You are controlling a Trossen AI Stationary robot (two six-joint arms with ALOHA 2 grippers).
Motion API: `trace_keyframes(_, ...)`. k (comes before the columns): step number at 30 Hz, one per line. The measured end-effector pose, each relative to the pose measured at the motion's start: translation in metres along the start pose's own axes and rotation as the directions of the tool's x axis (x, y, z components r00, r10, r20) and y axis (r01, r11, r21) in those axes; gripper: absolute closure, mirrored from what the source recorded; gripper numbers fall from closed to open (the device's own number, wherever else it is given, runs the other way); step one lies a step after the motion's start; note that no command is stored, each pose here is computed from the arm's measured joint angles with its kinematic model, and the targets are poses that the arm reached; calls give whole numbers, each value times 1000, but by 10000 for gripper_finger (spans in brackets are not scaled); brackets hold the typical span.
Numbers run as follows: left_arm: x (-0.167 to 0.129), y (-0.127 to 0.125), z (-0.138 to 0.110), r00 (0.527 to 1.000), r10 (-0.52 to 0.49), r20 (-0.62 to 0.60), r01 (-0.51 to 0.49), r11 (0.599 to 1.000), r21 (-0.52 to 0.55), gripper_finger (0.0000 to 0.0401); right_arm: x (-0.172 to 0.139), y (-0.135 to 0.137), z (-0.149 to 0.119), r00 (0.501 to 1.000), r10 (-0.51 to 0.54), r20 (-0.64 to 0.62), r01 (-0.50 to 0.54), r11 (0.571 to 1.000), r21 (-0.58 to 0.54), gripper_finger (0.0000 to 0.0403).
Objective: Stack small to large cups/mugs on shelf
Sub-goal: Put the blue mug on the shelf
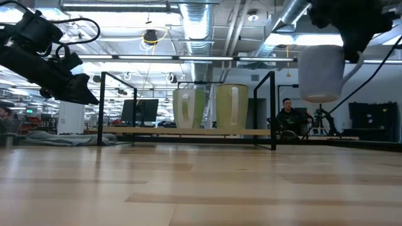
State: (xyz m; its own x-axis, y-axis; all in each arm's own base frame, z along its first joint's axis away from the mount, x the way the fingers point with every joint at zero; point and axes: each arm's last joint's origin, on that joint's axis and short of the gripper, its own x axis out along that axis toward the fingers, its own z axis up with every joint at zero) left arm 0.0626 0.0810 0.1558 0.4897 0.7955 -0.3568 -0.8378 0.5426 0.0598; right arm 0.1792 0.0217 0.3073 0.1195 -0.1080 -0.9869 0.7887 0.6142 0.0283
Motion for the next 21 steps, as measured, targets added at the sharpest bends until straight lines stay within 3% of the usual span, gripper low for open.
trace_keyframes(3, 0, 0, 0, 1000, 0, 0, 0, 1000, 0, 153, -1, 11, -9, 999, 40, 28, -40, 999, 21, 342)
trace_keyframes(10, 0, 0, 1, 1000, 0, 10, -1, 1000, 14, 153, 25, 53, -20, 1000, -1, 16, 1, 1000, 1, 342)
trace_keyframes(21, 0, -1, 1, 999, -25, 23, 23, 998, 51, 153, 40, 138, -1, 998, 50, 34, -50, 999, -21, 342)
